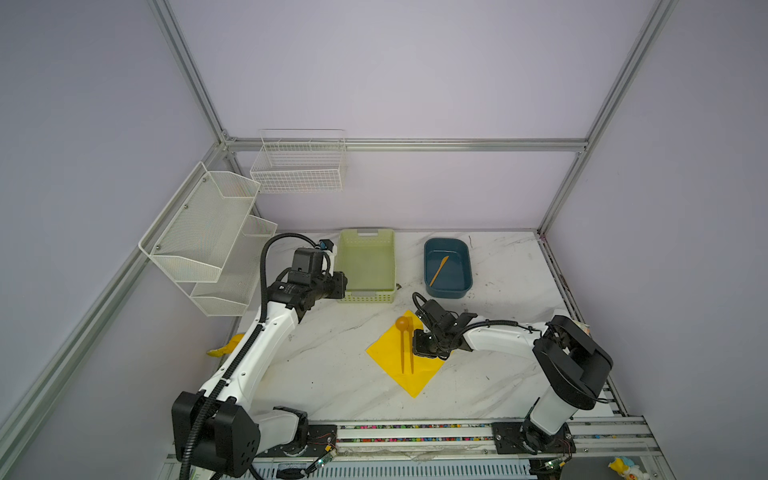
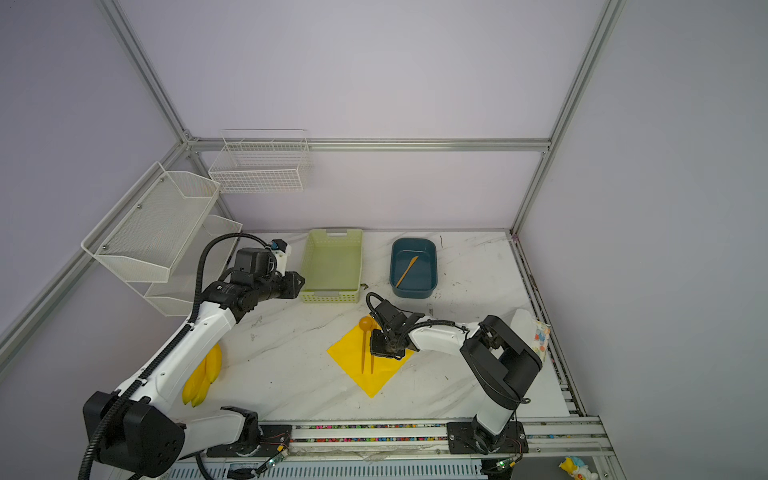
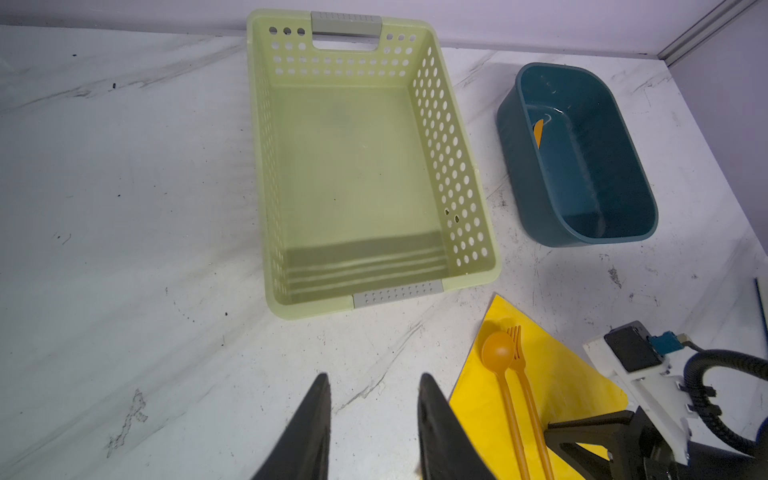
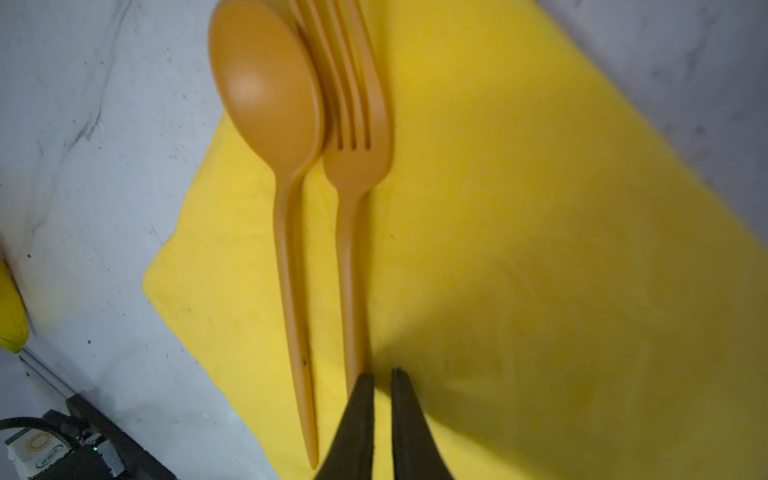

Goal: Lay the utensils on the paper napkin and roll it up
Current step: 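Open the right gripper to release the fork on the napkin, then move the right gripper back over the yellow knife in the teal tub, then lower the right gripper into the tub and grasp the yellow knife handle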

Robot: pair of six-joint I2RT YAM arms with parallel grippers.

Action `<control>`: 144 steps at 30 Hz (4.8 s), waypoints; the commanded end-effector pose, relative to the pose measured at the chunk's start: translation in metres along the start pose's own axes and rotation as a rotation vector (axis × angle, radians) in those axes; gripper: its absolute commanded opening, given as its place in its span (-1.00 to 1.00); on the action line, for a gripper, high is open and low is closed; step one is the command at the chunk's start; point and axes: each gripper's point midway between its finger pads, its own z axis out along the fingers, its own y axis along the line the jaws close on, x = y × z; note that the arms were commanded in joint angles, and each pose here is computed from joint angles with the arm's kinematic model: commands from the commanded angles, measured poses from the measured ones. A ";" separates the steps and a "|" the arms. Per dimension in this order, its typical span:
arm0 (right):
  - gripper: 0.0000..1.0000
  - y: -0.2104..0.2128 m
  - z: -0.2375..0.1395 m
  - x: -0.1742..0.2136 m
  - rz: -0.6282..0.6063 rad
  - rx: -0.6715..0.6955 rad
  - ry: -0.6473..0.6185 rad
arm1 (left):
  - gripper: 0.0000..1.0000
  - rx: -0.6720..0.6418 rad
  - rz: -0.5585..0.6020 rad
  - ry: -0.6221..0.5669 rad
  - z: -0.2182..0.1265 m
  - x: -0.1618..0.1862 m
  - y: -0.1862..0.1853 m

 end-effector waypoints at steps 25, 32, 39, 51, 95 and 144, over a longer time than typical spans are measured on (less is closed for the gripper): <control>-0.71 0.009 -0.040 -0.029 -0.011 0.041 -0.104 | -0.31 -0.010 0.028 0.003 0.002 0.007 0.002; -0.70 0.008 -0.068 -0.079 -0.045 0.063 -0.178 | -0.31 -0.013 0.031 -0.001 0.001 0.006 0.002; -0.70 -0.006 -0.099 -0.154 -0.064 0.094 -0.269 | -0.31 -0.025 0.033 -0.004 0.001 0.005 0.005; -0.66 -0.052 -0.109 -0.249 -0.003 0.212 -0.372 | -0.31 -0.062 0.044 -0.009 0.000 0.004 0.011; -0.62 -0.108 0.005 -0.299 0.017 0.430 -0.267 | -0.31 -0.102 0.056 0.009 0.005 0.007 0.019; -0.56 -0.147 0.024 -0.257 0.017 0.549 -0.074 | -0.31 -0.106 0.057 0.020 0.008 0.005 0.020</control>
